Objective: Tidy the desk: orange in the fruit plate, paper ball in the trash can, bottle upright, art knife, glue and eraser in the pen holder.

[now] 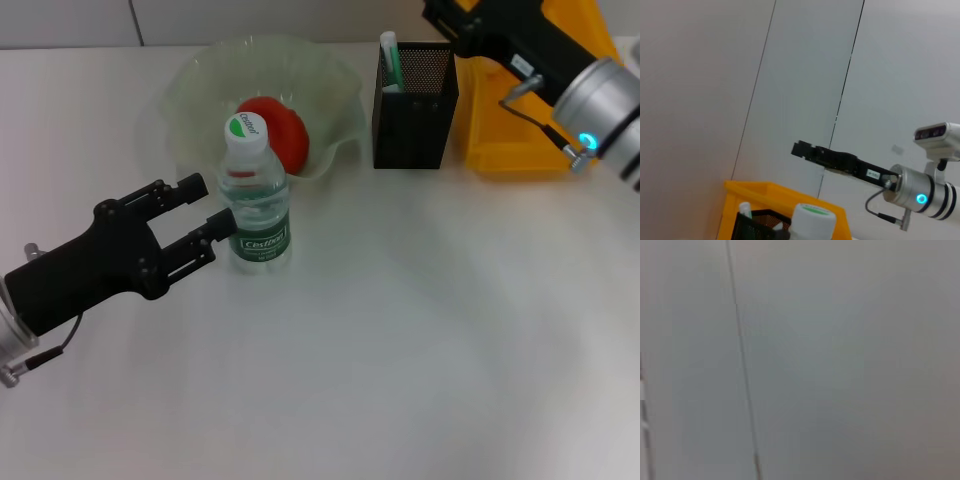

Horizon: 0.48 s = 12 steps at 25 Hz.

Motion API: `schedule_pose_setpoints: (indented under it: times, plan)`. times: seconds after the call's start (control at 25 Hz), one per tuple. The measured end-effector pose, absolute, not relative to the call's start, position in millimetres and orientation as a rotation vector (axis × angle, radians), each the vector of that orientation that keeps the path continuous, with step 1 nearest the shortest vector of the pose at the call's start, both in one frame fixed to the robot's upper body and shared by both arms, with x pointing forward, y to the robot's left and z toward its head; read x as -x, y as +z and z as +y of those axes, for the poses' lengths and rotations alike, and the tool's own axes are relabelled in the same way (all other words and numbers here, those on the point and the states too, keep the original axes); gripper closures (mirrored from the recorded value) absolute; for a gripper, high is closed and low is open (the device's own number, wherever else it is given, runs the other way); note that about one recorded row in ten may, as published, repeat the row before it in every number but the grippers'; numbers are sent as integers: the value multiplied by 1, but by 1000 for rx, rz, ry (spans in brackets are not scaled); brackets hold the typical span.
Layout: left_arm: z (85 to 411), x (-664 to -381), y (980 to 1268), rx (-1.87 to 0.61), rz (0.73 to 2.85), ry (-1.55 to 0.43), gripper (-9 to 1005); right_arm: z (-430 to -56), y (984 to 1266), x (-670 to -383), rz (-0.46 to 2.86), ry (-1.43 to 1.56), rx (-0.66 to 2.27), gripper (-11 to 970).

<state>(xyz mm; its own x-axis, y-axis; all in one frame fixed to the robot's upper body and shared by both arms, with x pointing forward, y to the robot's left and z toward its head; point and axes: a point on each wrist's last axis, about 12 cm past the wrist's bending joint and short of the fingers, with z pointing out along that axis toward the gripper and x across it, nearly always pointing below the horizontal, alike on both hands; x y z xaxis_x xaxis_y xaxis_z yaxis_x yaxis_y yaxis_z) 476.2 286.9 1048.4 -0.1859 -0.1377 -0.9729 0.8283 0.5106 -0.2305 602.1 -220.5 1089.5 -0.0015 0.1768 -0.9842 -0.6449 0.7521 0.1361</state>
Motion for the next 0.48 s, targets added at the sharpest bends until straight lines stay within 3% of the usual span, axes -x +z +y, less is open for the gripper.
schedule_pose_setpoints:
  times: [0.16,0.2,0.48]
  plan:
    - [295,-470,1054,-633,1491,-1004,385,-239,1096,-584,1438,842,487,420]
    - [299,-468,1055,-637,1490,-1012,385,-254,1102,-563,1435,972,597,417]
    - [328,-448,1066,-699,1492,-1061,384,-287,1106,-507,1413,1156,898,392]
